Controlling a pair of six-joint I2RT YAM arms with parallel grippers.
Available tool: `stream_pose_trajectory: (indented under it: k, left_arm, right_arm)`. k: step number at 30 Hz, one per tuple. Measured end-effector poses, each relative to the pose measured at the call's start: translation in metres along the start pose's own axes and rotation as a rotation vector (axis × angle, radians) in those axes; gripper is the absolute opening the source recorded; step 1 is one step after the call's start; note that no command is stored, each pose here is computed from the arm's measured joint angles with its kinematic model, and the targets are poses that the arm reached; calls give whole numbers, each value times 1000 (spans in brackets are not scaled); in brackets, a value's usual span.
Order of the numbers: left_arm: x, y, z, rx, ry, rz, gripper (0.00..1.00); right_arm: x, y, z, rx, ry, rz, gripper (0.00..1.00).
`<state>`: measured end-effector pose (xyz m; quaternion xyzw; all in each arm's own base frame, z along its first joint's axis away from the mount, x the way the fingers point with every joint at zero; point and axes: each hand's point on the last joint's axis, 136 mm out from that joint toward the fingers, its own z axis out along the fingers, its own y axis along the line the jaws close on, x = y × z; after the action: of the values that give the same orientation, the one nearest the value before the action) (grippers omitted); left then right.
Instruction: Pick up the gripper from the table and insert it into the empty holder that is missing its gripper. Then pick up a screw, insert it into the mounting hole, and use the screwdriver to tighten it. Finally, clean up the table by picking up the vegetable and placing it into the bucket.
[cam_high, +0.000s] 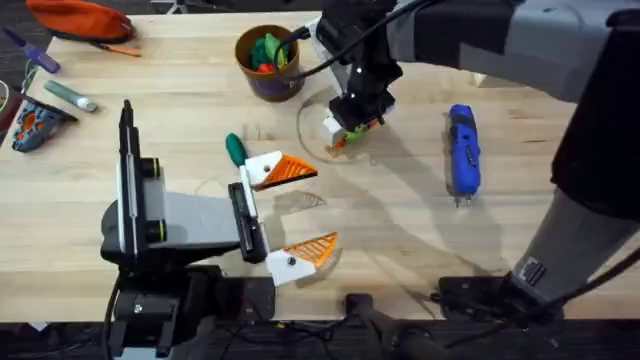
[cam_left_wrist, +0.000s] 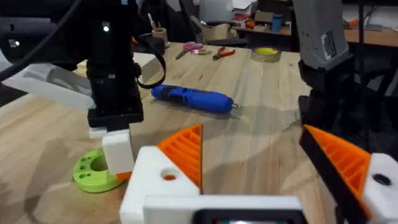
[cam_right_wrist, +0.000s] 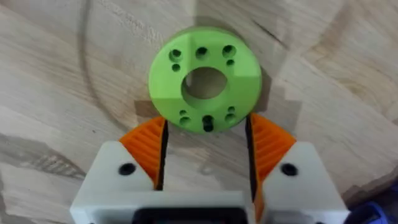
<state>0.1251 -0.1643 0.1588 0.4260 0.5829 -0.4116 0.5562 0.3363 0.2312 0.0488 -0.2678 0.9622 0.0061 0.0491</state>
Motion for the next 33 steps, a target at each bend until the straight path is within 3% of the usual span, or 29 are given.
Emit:
stream_pose_trajectory:
  k: [11, 16, 28, 33]
  left_arm:
    - [0, 0, 0, 0, 0, 0, 985]
    - [0, 0, 0, 0, 0, 0, 986]
    - [0, 0, 0, 0, 0, 0, 985]
    - [0, 0, 0, 0, 0, 0, 985]
  right_arm:
    - [1, -1, -7, 4, 13, -1, 608]
    - [-17, -3, -18, 22, -48, 1, 603]
    - [-15, -4, -19, 32, -41, -2, 416]
    - [-13, -4, -17, 33, -28, 0, 384]
